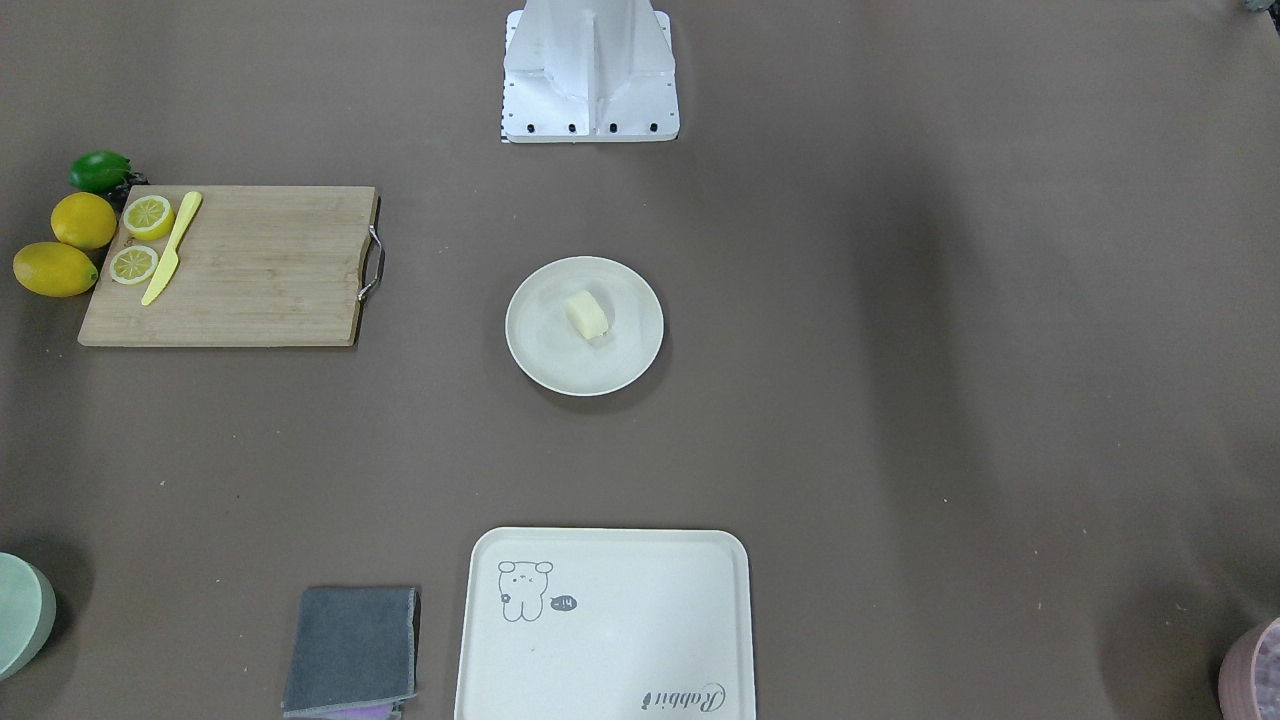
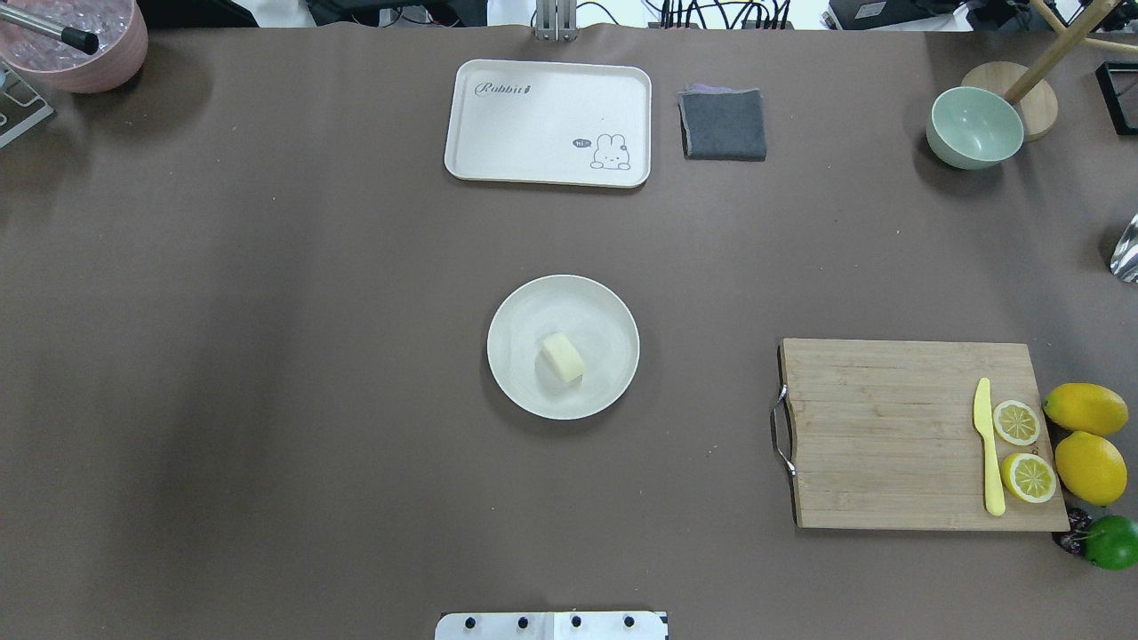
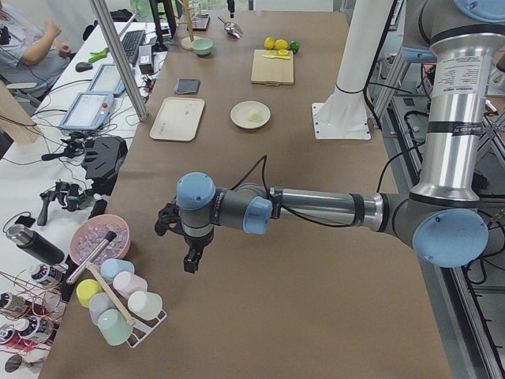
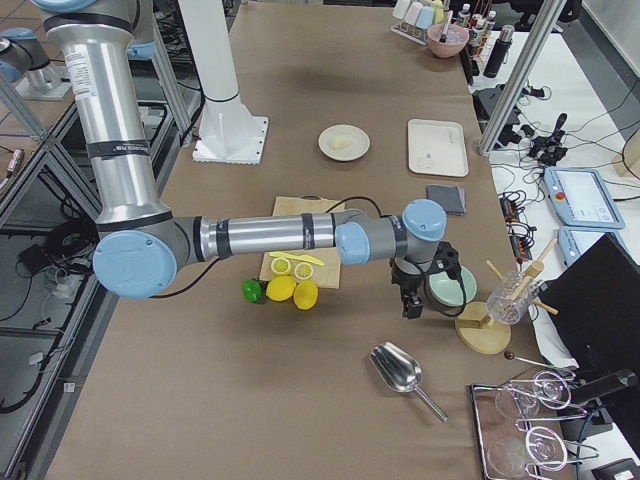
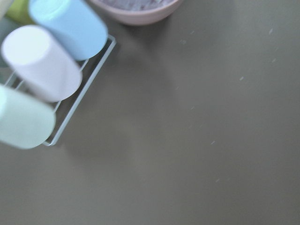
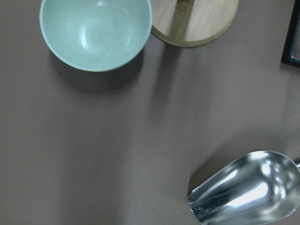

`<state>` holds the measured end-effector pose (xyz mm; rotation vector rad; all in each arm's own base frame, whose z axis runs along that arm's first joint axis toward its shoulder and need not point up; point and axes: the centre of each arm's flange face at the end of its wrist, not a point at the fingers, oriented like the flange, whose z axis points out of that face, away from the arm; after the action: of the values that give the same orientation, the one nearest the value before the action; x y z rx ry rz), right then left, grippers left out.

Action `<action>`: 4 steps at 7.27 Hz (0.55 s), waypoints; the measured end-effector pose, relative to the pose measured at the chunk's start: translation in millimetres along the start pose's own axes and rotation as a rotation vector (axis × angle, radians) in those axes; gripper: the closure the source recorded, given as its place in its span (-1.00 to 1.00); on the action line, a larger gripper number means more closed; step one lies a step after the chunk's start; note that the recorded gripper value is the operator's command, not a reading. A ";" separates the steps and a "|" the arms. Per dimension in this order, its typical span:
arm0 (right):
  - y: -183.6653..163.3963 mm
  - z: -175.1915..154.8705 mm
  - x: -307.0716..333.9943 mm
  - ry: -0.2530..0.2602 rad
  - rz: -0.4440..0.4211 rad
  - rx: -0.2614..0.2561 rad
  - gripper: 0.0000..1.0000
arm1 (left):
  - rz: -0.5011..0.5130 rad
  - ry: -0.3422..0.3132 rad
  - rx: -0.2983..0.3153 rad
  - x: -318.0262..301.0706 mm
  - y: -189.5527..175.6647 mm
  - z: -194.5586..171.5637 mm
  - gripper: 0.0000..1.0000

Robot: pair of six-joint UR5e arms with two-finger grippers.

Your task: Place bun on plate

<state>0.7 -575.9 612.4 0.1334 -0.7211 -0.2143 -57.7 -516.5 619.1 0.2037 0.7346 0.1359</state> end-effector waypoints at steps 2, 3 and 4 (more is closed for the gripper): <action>11.9 -1.7 15.7 -0.001 -0.008 -0.009 -1.00 | -0.048 -0.017 0.009 -2.6 12.7 2.2 -0.95; 11.8 -3.5 16.7 0.000 -0.009 -0.009 -1.00 | -0.055 -0.016 0.009 -2.8 17.3 4.2 -0.95; 10.8 -5.0 17.0 0.003 -0.010 -0.007 -1.00 | -0.058 -0.015 0.008 -3.1 20.6 5.8 -0.95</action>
<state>18.0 -569.3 621.7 0.1303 -0.7163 -0.2266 -57.1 -497.9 630.0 0.1906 0.7256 0.0765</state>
